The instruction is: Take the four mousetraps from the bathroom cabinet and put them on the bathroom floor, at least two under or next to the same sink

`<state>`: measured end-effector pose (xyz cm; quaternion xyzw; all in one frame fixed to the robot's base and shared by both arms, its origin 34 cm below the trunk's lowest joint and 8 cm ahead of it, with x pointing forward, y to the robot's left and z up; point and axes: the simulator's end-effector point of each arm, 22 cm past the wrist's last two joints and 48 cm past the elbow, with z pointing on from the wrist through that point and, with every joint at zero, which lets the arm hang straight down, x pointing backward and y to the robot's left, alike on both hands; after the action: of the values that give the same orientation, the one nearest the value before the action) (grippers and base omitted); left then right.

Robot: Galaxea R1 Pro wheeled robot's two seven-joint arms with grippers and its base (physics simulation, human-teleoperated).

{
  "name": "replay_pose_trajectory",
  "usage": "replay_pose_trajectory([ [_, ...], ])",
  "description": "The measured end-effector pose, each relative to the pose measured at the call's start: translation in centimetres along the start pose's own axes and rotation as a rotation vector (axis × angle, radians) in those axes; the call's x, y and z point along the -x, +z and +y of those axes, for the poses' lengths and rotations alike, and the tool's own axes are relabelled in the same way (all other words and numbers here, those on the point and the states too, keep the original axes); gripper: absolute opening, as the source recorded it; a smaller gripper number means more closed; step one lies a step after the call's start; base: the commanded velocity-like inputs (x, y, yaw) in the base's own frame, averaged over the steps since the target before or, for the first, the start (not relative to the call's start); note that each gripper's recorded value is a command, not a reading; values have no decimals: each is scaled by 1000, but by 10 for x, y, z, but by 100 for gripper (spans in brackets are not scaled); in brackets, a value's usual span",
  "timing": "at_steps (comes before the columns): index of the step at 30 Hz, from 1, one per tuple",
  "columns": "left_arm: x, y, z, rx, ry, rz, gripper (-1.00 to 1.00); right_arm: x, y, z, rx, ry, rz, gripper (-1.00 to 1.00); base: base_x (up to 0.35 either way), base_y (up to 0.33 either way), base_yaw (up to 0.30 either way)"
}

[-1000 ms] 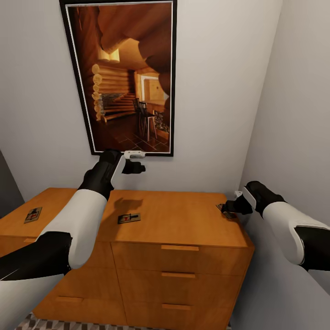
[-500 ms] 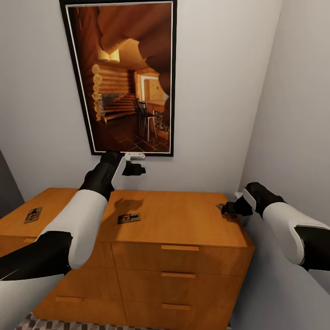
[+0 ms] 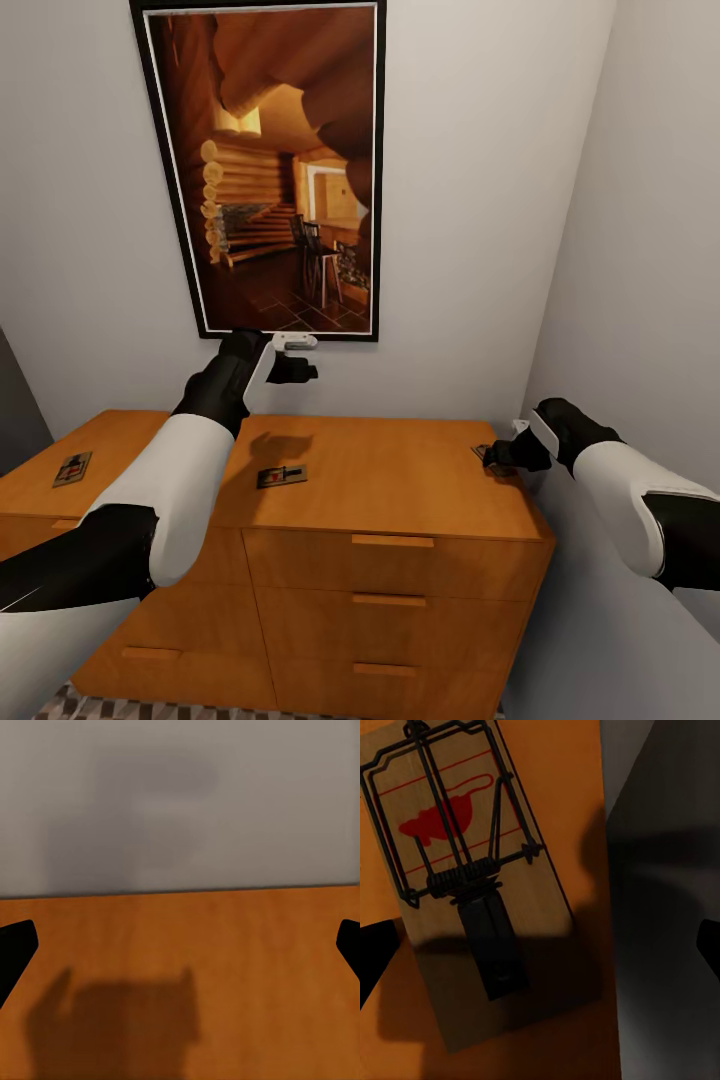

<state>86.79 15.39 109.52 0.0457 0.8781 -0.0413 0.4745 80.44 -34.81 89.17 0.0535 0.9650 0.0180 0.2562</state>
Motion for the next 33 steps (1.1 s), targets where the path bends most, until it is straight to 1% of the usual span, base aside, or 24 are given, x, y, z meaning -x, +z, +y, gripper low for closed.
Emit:
replay_pose_trajectory([
  [1, 0, 0, 0, 0, 0, 0, 100, 0, 0, 0, 0, 0, 0, 100, 0, 0, 0],
  [2, 0, 0, 0, 0, 0, 0, 100, 0, 0, 0, 0, 0, 0, -100, 0, 0, 0],
  [4, 0, 0, 0, 0, 0, 0, 100, 0, 0, 1, 7, 6, 0, -100, 0, 0, 0],
  [13, 0, 0, 0, 0, 0, 0, 100, 1, 0, -2, -5, -3, -2, -100, 0, 0, 0],
  [20, 1, 0, -1, -2, 0, -2, 100, 2, -1, -7, -30, -20, -5, -100, 0, 0, 0],
  [22, 1, 0, -1, -2, 0, -1, 100, 4, -2, -11, -48, -34, -7, -100, 0, 0, 0],
  [28, 0, 0, -1, -4, -2, -1, 100, 3, -2, -7, -17, -2, -9, -100, 0, 0, 0],
  [33, 0, 0, -2, -4, -2, -1, 100, 3, -3, -8, -1, 22, -8, -100, 0, 0, 0],
])
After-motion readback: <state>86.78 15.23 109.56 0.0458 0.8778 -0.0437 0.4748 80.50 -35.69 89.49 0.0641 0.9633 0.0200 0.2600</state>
